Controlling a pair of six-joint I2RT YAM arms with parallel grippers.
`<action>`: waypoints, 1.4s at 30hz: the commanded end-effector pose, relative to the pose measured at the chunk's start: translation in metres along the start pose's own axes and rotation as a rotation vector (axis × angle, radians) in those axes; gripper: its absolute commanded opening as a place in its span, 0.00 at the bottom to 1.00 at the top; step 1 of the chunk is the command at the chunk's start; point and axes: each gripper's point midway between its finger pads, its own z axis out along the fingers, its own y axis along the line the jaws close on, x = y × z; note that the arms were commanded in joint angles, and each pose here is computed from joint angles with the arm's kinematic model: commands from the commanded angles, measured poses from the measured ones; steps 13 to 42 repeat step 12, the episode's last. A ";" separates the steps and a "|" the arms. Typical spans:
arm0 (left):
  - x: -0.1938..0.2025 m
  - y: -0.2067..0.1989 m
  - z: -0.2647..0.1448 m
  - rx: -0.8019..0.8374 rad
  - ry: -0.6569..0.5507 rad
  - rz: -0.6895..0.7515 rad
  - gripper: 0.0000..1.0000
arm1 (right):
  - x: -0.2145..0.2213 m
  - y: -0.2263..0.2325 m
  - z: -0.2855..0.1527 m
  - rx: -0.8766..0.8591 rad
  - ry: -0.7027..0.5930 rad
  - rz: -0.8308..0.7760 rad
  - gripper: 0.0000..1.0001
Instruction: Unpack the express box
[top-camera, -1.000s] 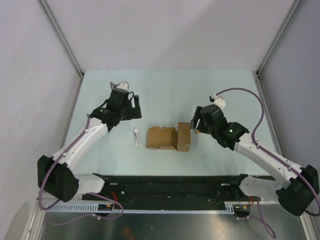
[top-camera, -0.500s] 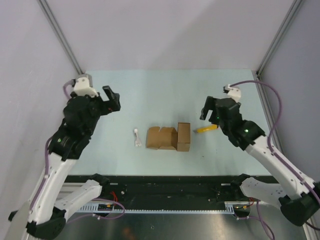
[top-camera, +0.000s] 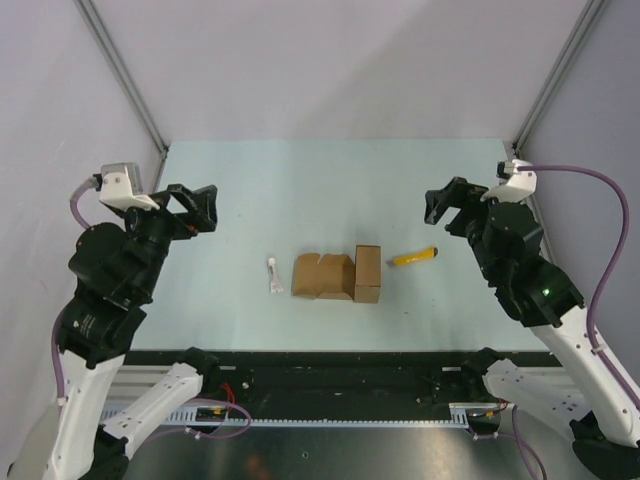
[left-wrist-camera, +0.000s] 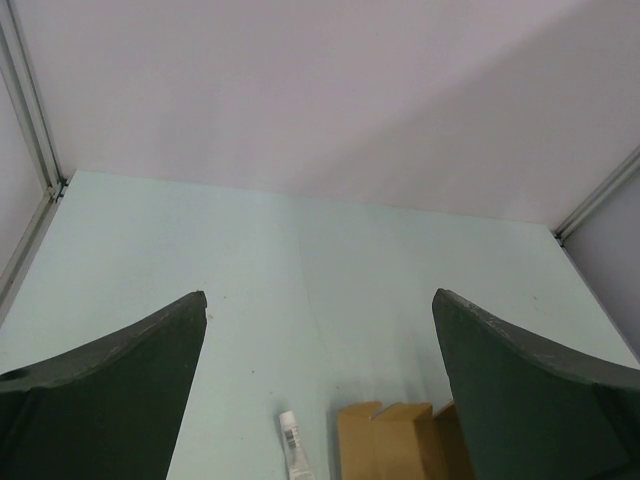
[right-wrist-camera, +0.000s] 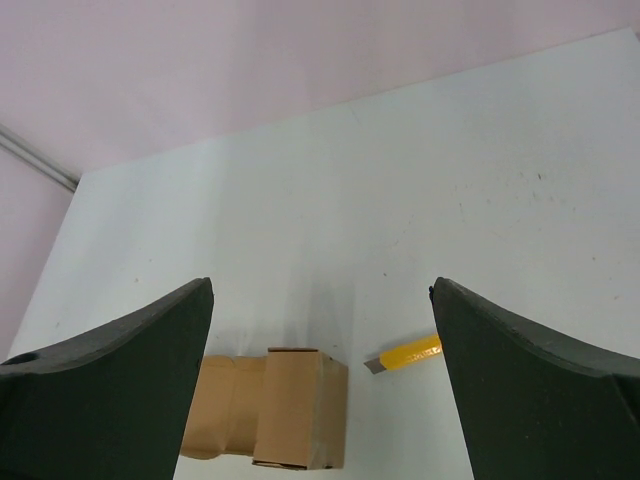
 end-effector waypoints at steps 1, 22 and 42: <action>-0.019 -0.003 -0.003 0.011 -0.040 0.017 1.00 | -0.036 0.007 -0.010 -0.028 -0.098 0.028 0.96; -0.018 -0.003 0.003 0.005 -0.030 0.029 1.00 | -0.036 0.008 -0.009 -0.029 -0.097 0.030 0.96; -0.018 -0.003 0.003 0.005 -0.030 0.029 1.00 | -0.036 0.008 -0.009 -0.029 -0.097 0.030 0.96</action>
